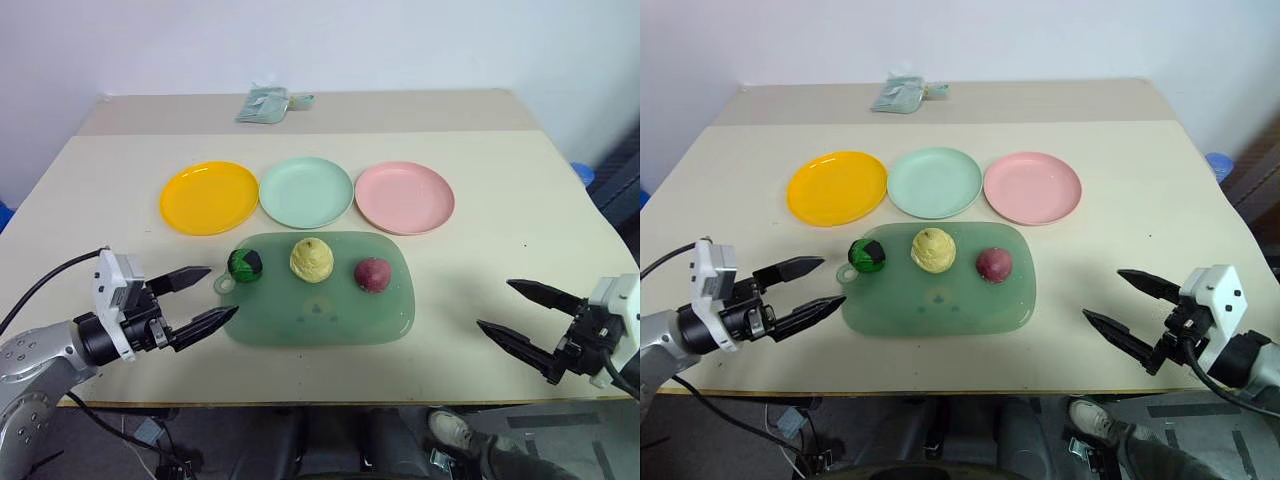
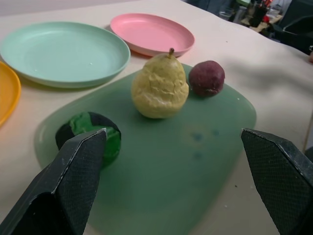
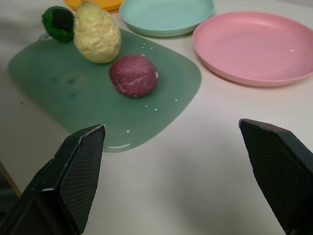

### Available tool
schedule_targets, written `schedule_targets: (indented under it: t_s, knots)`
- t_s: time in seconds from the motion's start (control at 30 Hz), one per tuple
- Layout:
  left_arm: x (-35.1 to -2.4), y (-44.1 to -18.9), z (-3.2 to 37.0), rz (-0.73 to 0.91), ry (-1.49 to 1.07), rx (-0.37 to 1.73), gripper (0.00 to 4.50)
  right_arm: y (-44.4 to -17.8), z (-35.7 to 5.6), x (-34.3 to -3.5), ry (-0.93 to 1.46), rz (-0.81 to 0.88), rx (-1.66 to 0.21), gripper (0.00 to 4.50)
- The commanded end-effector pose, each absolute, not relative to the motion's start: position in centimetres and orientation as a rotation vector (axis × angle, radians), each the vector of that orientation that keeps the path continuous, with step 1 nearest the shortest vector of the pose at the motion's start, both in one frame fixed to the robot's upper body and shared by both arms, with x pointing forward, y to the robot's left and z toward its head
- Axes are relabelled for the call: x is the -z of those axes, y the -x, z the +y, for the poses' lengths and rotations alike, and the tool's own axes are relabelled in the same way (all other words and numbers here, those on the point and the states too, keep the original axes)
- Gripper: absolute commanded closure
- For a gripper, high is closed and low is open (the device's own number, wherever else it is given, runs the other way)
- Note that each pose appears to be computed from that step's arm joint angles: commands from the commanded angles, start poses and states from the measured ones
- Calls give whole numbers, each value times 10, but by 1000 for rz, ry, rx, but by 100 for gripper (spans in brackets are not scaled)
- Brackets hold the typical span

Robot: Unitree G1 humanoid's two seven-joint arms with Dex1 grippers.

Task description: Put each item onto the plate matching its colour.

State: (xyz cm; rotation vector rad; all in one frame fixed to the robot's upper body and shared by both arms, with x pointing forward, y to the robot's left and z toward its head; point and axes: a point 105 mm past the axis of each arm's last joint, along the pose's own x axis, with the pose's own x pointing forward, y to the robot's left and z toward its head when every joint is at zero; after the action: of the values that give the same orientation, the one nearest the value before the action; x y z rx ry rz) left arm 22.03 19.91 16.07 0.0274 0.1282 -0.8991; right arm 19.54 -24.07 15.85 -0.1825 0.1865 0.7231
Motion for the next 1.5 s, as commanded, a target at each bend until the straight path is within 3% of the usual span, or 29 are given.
schedule_targets:
  t_s: [0.03,0.63,1.03,1.5]
  knots:
    - [-168,-215,200,95,-67,905,4,-192,-241,-168,212,160,-736,0]
    - [-167,-221,196,46,-74,835,4,-202,-232,-170,224,105,-795,0]
    - [-159,-258,181,-5,-14,649,4,-248,-173,-193,336,-52,-1147,0]
    - [-152,-284,176,14,-66,506,4,-272,-138,-210,322,-161,-1242,0]
